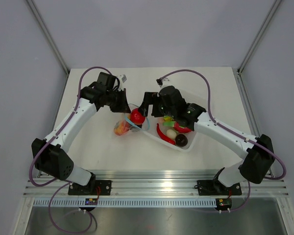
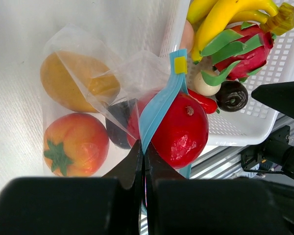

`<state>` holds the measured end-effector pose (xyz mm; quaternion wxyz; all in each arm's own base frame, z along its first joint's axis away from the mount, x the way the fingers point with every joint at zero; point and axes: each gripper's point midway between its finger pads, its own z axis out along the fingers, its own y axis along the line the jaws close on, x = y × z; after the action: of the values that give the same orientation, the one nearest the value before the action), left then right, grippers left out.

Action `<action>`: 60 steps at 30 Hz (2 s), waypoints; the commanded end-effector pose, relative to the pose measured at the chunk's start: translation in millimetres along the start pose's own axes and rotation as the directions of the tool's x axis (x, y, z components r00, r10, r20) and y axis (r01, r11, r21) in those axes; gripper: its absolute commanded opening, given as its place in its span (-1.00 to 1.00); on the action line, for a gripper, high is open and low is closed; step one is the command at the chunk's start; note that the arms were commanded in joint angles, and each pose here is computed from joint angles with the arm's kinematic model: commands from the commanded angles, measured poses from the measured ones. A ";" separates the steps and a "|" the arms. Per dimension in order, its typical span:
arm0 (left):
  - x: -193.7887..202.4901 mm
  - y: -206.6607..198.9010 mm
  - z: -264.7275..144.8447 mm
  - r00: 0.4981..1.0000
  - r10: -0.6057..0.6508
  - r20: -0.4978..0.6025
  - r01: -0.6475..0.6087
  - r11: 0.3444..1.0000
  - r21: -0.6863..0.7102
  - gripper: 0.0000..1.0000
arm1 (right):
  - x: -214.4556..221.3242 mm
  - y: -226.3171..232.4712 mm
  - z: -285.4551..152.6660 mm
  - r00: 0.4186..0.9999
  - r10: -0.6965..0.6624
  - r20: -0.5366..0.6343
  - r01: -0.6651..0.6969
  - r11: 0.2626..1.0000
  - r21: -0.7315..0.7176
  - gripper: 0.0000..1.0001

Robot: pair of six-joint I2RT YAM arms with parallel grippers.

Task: Place the food in the zip-top bag and seal the zipper
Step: Place the fake fruit in the zipper food storage bag, then adjust the zipper food storage bag at the center of the board.

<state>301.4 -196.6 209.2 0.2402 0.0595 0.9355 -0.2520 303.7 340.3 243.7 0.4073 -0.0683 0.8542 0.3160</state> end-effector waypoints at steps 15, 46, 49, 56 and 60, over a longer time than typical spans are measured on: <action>-21.8 -22.5 -19.6 0.995 0.019 0.099 -0.028 0.995 0.093 -1.00 | 76.9 -30.2 15.3 0.987 0.068 -0.147 -0.065 0.998 0.026 0.29; -31.8 64.9 -27.7 0.990 0.028 0.136 0.019 0.943 -0.332 -1.00 | 24.0 31.5 36.4 0.991 0.000 -0.131 -0.012 0.996 -0.089 -1.00; -32.7 63.5 -27.3 0.990 0.027 0.136 0.019 0.945 -0.326 -1.00 | 20.1 27.7 37.3 0.993 -0.009 -0.118 0.002 0.998 -0.063 -1.00; -34.9 41.6 -29.1 0.988 0.030 0.154 0.004 0.977 -0.215 -1.00 | 13.8 36.5 39.4 0.993 -0.008 -0.119 -0.002 0.996 -0.085 -1.00; -30.5 20.7 -20.4 0.989 0.052 0.139 -0.029 0.986 -0.162 -1.00 | 0.6 53.8 41.4 0.996 0.017 -0.091 -0.029 0.991 -0.130 -1.00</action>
<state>320.2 -140.9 200.8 0.2763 0.0153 0.9526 -0.1268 303.6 386.8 211.9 0.3324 -0.0975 0.8775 0.3315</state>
